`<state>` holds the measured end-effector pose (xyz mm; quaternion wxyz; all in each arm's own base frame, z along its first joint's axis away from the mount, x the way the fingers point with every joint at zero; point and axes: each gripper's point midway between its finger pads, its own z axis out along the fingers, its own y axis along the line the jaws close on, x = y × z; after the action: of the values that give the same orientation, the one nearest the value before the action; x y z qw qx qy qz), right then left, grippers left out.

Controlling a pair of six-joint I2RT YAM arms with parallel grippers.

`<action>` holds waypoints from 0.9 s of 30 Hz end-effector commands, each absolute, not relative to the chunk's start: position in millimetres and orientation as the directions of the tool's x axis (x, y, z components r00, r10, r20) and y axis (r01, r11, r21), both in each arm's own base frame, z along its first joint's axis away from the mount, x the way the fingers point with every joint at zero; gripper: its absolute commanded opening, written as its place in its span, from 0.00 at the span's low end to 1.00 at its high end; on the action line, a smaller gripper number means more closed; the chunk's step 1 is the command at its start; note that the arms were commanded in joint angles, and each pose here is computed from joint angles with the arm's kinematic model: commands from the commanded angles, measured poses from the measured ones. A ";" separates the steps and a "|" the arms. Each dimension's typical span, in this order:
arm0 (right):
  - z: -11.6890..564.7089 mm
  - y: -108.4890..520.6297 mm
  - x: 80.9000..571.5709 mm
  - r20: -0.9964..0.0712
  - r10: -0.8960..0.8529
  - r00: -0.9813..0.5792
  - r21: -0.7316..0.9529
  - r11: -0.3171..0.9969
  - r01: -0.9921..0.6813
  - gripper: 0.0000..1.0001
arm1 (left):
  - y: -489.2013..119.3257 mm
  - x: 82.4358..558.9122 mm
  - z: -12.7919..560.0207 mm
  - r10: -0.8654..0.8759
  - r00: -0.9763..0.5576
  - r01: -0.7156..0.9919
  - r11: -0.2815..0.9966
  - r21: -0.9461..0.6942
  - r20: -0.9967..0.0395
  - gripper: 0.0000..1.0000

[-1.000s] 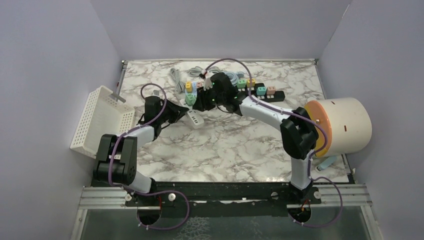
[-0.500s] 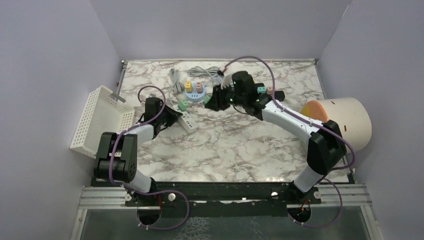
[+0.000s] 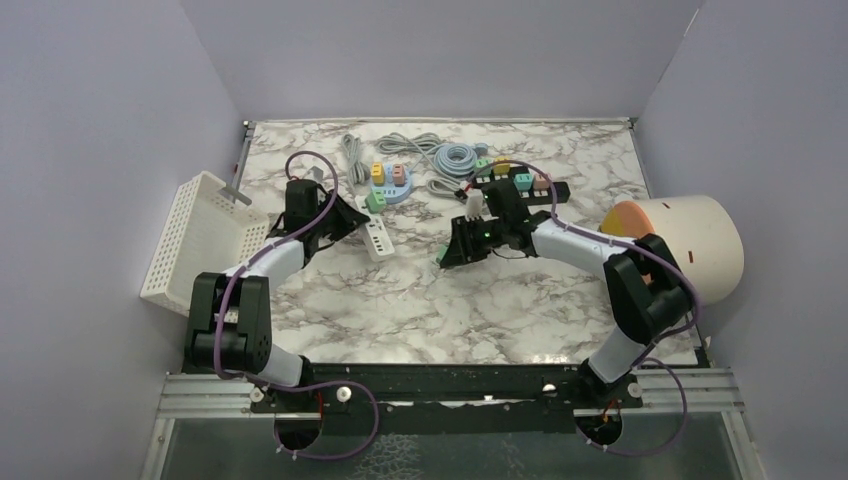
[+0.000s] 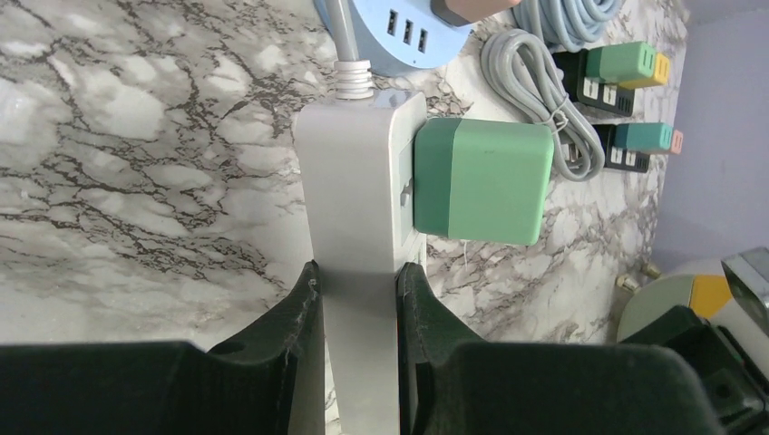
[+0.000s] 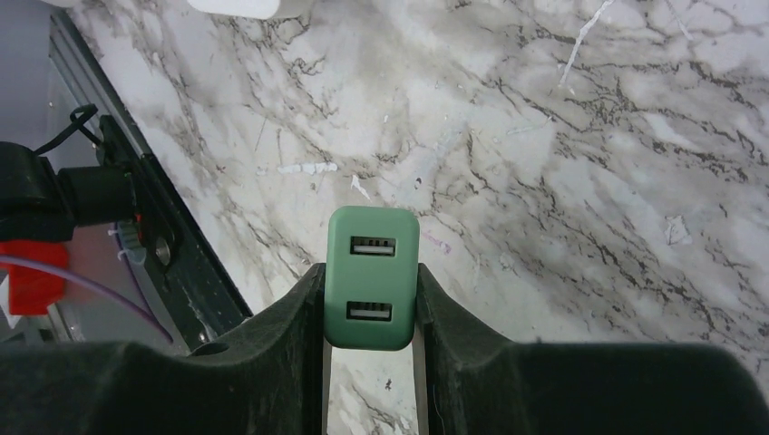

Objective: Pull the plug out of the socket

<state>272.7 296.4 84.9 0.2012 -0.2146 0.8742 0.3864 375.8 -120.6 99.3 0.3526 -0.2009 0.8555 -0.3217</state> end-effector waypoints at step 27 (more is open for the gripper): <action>159.5 399.0 380.5 -0.767 -0.143 -0.626 0.458 0.560 -0.690 0.71 | -160.2 373.8 132.2 -0.422 -0.704 0.138 0.707 -0.693 -0.571 0.00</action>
<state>366.8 368.6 155.5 0.3366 -0.2539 0.8192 0.3887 362.7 -148.9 106.1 0.3429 -0.1201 0.8627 -0.3517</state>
